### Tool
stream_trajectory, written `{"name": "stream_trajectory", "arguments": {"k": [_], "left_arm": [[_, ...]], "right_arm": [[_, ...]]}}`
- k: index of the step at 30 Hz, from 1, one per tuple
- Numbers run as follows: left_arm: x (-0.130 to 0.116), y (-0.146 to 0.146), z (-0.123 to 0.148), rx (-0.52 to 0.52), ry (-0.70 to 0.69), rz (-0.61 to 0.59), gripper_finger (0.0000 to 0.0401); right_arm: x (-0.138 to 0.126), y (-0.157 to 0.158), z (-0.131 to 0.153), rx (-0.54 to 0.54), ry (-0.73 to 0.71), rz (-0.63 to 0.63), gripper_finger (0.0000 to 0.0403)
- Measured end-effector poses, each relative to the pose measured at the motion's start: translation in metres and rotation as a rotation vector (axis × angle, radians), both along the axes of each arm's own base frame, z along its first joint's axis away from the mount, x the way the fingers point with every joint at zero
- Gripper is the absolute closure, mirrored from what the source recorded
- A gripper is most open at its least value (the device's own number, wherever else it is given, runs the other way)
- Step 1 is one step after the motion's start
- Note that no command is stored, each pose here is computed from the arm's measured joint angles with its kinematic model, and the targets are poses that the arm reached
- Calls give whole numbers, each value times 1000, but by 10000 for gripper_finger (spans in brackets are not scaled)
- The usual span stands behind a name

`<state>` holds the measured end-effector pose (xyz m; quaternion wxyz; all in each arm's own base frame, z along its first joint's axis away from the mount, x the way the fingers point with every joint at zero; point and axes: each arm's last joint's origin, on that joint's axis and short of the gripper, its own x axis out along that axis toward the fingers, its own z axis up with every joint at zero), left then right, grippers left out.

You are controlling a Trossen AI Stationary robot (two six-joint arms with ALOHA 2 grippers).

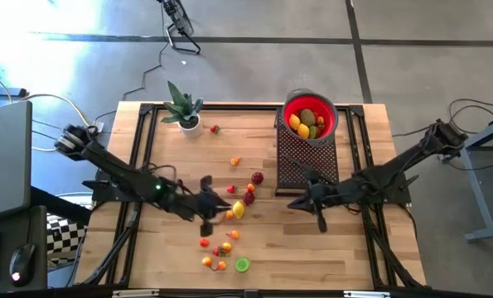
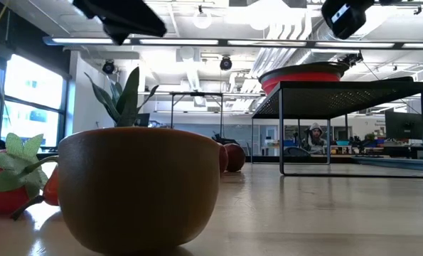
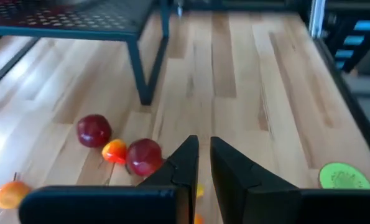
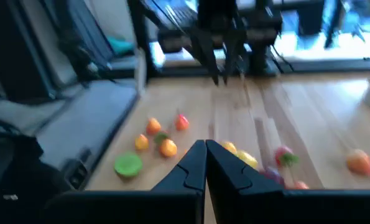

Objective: Pick & Place Fruit
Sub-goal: Put the kiwi into the strainer bowl on the shelf

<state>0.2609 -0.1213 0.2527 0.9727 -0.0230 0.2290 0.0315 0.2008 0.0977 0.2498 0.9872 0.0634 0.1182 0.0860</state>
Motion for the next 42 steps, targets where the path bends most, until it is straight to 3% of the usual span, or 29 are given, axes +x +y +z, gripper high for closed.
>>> {"name": "stream_trajectory", "arguments": {"k": [8,14,23,26,35,42], "left_arm": [[16,-44,2,0,42,-142,364],[15,-78,-7,-126,71,-141,364],[29,-126,-16,-174,83,-128,364],[35,-136,-19,-158,126,-131,364],[45,-150,-49,-293,285,-164,364],[47,-153,-66,-351,351,-121,364]], "right_arm": [[-15,4,-4,68,-136,51,401],[-20,10,-5,209,-139,52,401],[-24,16,-5,240,-131,49,401],[-24,17,-5,240,-130,56,401],[-26,20,-7,234,-112,71,400],[-27,20,-7,229,-109,72,400]]}}
